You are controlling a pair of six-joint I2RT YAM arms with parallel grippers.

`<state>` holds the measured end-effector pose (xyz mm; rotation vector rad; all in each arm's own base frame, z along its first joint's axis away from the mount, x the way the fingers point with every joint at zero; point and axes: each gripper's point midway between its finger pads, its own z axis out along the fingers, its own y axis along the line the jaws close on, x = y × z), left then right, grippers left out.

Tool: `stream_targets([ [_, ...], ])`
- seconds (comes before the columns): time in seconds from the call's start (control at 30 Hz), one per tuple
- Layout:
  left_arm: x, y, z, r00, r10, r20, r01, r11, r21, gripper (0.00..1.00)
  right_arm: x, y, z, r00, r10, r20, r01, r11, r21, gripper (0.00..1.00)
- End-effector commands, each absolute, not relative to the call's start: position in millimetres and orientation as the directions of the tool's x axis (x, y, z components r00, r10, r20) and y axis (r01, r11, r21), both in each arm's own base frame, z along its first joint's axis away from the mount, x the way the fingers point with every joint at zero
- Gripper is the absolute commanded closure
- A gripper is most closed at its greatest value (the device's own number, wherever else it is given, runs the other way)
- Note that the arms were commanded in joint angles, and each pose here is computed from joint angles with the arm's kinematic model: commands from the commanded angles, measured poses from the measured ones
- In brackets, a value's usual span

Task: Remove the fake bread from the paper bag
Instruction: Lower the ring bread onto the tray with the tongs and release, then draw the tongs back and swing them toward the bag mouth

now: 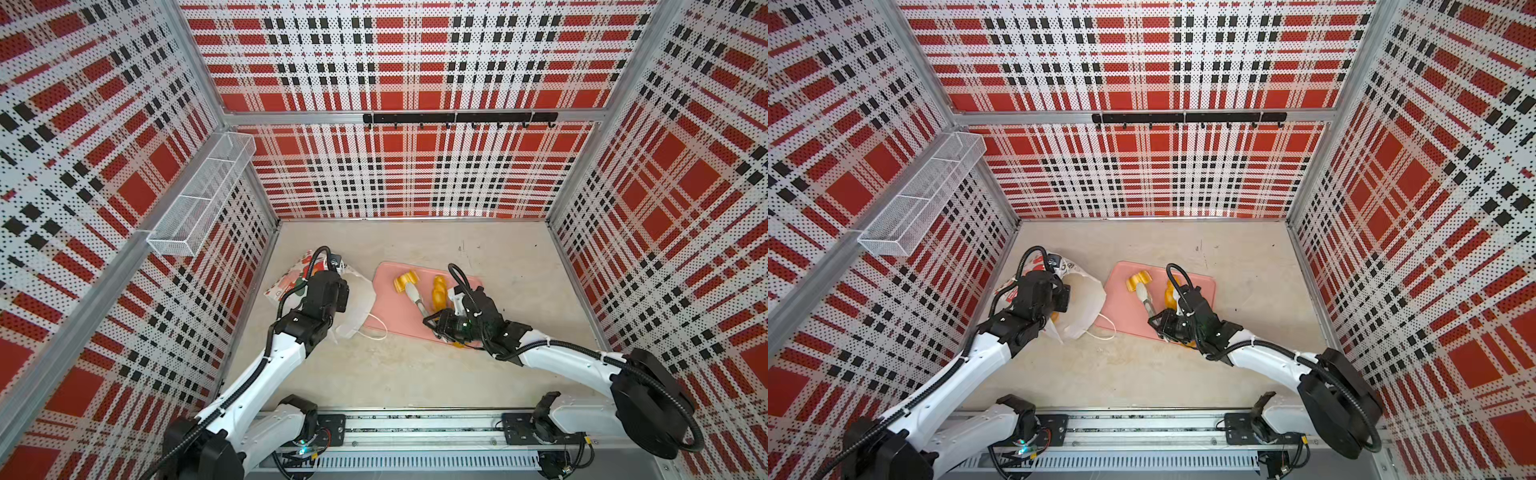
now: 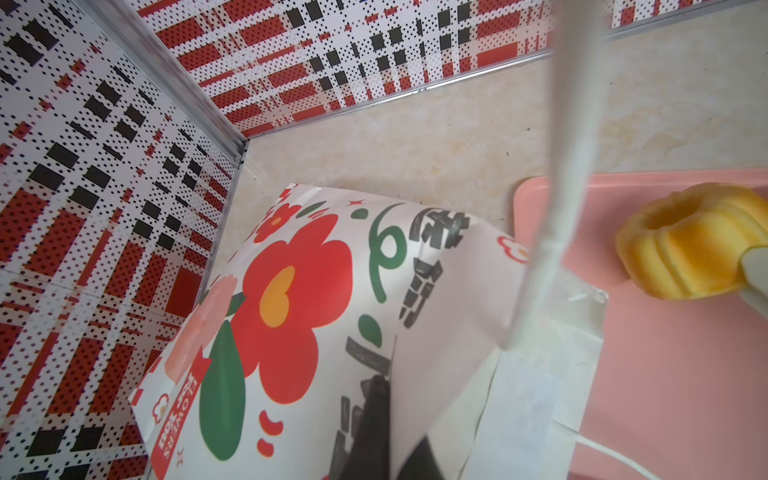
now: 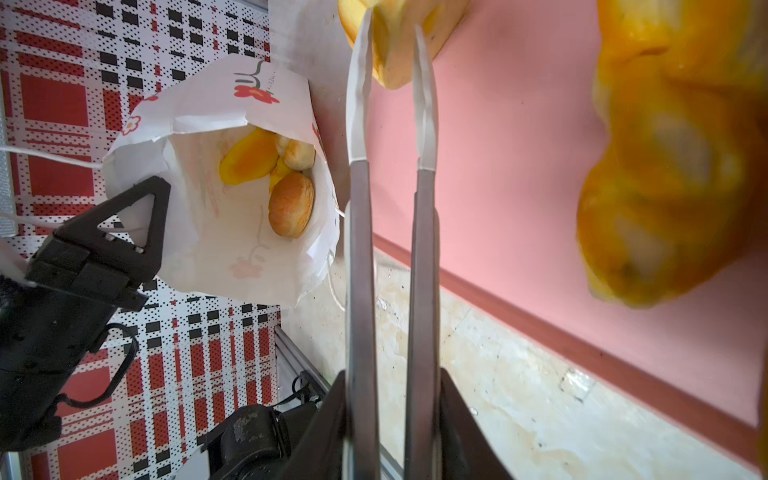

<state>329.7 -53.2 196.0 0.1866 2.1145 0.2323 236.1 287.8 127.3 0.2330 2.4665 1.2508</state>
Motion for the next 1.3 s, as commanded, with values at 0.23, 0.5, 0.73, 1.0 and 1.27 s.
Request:
stream_targets([
  [0.23, 329, -53, 196, -0.525, 0.189, -0.83, 0.034, 0.979, 0.202, 1.0, 212, 282, 160, -0.917, 0.282, -0.284, -0.061, 0.603, 0.795, 0.66],
  [0.5, 331, -56, 196, -0.531, 0.176, -0.829, 0.046, 0.983, 0.179, 1.0, 189, 256, 181, -0.903, 0.242, -0.355, -0.121, 0.65, 0.75, 0.71],
  [0.73, 331, -51, 198, -0.524, 0.153, -0.838, 0.03, 0.986, 0.162, 1.0, 198, 295, 199, -0.921, 0.104, -0.375, -0.231, 0.63, 0.742, 0.97],
  [1.0, 331, -51, 200, -0.525, 0.138, -0.84, 0.024, 0.989, 0.148, 1.0, 235, 343, 173, -0.937, 0.02, -0.35, -0.244, 0.68, 0.692, 1.0],
  [1.27, 329, -51, 206, -0.513, 0.134, -0.848, 0.024, 0.99, 0.141, 1.0, 251, 338, 134, -0.957, 0.013, -0.291, -0.157, 0.818, 0.553, 1.0],
])
